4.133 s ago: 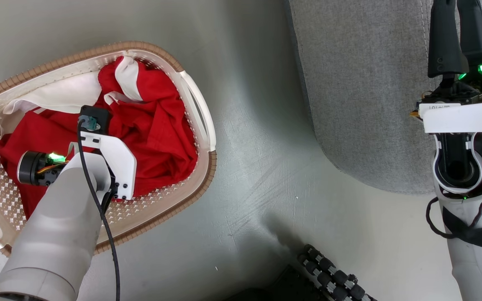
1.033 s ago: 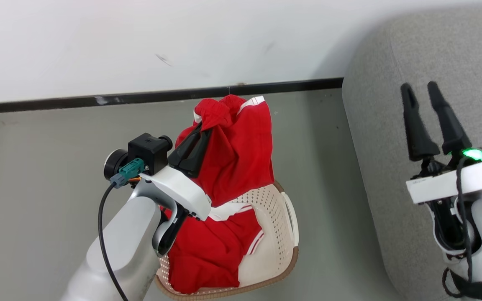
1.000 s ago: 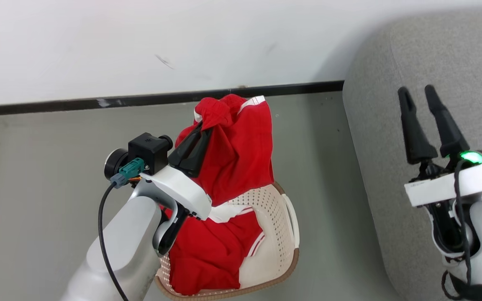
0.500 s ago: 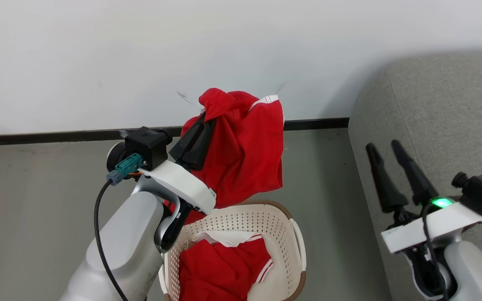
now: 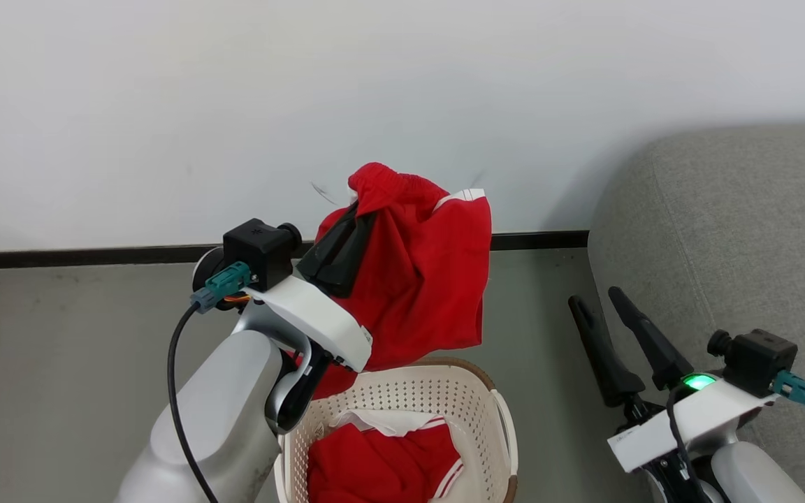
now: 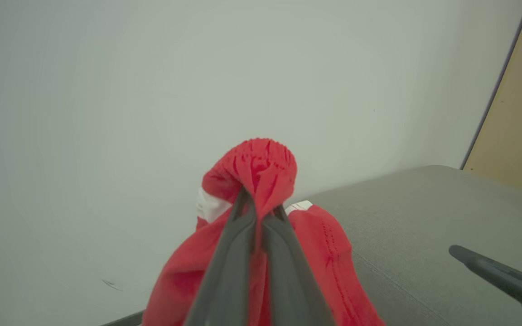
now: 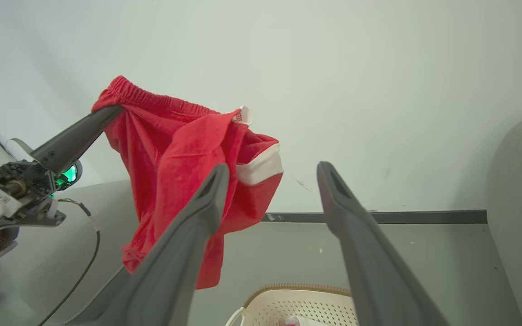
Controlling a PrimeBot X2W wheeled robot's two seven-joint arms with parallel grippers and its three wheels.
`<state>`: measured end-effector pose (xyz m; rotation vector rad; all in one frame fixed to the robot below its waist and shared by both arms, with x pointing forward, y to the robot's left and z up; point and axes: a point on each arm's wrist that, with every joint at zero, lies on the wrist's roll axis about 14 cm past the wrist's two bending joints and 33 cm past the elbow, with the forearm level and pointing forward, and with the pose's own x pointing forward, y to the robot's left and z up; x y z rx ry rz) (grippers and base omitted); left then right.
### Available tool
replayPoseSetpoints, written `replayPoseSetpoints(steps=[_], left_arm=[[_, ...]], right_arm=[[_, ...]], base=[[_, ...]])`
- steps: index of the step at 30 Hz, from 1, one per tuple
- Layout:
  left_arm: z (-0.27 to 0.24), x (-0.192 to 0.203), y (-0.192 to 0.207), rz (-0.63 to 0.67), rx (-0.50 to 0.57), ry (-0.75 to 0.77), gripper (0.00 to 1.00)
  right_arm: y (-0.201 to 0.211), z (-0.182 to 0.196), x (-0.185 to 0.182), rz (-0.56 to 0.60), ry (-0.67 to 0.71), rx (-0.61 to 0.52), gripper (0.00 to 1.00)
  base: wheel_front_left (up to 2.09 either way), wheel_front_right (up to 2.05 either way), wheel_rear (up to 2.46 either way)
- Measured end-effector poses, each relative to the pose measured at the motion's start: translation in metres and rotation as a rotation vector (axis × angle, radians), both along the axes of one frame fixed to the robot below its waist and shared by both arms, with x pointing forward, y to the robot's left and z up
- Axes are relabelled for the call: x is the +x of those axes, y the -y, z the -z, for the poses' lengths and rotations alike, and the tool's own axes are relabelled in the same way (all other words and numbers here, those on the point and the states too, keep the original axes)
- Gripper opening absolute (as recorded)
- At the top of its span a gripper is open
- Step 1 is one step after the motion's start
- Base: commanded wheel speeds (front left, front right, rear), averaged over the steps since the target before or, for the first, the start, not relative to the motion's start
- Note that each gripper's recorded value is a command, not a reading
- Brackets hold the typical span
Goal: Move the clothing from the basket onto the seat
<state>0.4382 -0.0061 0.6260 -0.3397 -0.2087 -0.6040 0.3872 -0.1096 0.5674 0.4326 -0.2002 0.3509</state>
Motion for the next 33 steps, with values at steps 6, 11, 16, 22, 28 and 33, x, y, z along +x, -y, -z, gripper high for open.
replayPoseSetpoints(steps=[6, 11, 16, 22, 28, 33], left_arm=[[-0.004, -0.007, 0.001, 0.008, 0.007, 0.004, 0.00], [-0.006, -0.011, 0.003, 0.015, 0.016, 0.010, 0.00], [-0.007, -0.015, 0.005, 0.029, 0.030, 0.008, 0.00], [-0.009, -0.021, 0.010, 0.054, 0.028, 0.007, 0.00], [-0.013, -0.028, 0.013, 0.077, 0.024, 0.015, 0.00], [-0.015, -0.035, 0.017, 0.093, 0.030, 0.020, 0.00]], right_arm=[[-0.025, 0.008, -0.012, -0.085, -0.019, -0.023, 1.00], [-0.047, 0.018, -0.020, -0.164, -0.049, -0.033, 1.00], [-0.071, 0.032, -0.028, -0.243, -0.097, -0.026, 1.00], [-0.088, 0.042, -0.029, -0.294, -0.143, -0.009, 1.00], [-0.110, 0.049, -0.032, -0.359, -0.178, 0.004, 1.00], [-0.125, 0.049, -0.031, -0.410, -0.176, -0.013, 1.00]], base=[[0.00, 0.00, 0.00], [0.00, 0.00, 0.00], [0.00, 0.00, 0.00], [0.00, 0.00, 0.00], [0.00, 0.00, 0.00], [0.00, 0.00, 0.00]])
